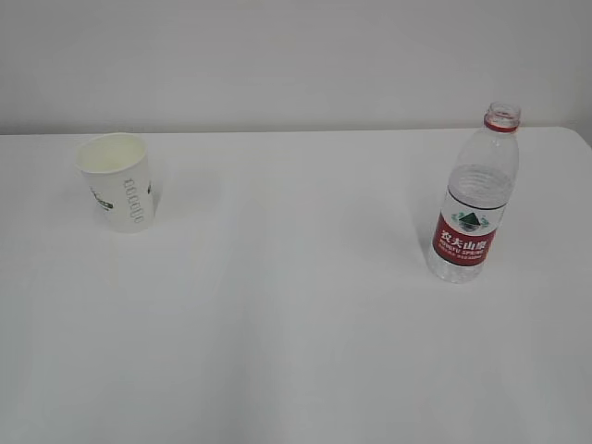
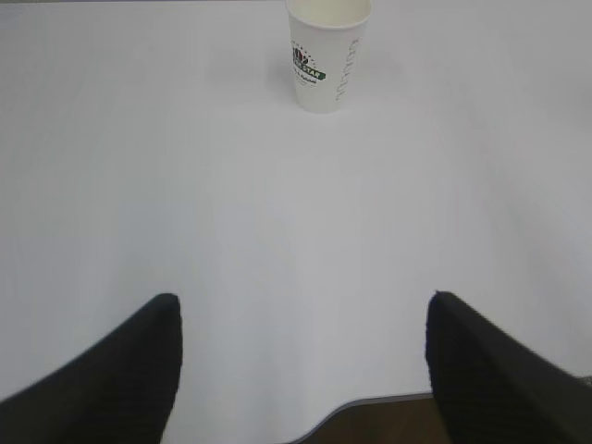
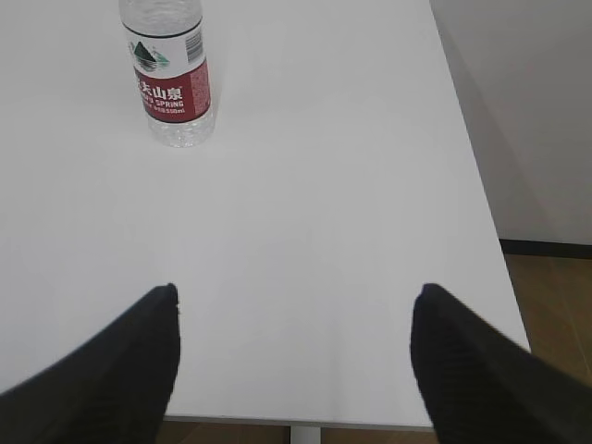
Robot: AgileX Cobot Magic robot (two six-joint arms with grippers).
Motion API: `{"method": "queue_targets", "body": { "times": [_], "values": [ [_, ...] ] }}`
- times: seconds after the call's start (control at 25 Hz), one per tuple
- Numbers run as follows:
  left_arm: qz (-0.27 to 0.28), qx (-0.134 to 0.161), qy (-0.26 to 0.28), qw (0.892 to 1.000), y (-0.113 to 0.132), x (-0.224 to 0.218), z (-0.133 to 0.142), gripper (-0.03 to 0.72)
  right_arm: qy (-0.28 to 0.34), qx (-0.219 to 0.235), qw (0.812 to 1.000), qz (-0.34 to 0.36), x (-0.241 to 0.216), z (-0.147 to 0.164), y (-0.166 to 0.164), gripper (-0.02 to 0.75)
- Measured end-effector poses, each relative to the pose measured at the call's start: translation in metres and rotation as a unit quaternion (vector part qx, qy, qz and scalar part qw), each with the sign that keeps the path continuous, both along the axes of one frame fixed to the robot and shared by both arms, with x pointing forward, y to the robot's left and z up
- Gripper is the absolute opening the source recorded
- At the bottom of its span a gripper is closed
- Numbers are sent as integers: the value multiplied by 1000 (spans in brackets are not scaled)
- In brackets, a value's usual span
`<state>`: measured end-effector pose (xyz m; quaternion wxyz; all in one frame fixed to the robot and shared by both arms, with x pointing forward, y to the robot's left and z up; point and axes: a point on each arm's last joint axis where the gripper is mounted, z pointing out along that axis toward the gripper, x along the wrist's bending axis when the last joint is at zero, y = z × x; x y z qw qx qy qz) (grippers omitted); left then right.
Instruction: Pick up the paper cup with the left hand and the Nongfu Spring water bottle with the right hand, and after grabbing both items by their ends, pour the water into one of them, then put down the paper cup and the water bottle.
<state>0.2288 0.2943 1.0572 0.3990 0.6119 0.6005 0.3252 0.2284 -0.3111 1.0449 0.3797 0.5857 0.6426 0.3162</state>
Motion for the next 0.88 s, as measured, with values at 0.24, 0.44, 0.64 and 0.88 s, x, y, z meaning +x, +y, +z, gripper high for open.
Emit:
{"method": "queue_targets", "body": {
  "times": [0.24, 0.44, 0.64, 0.88],
  "values": [
    [0, 0, 0, 1000, 0, 0, 0, 588, 0, 0, 1000, 0, 0, 0, 0, 591],
    [0, 0, 0, 1000, 0, 0, 0, 587, 0, 0, 1000, 0, 0, 0, 0, 591],
    [0, 0, 0, 1000, 0, 0, 0, 587, 0, 0, 1000, 0, 0, 0, 0, 591],
    [0, 0, 0, 1000, 0, 0, 0, 587, 0, 0, 1000, 0, 0, 0, 0, 591]
  ]
}}
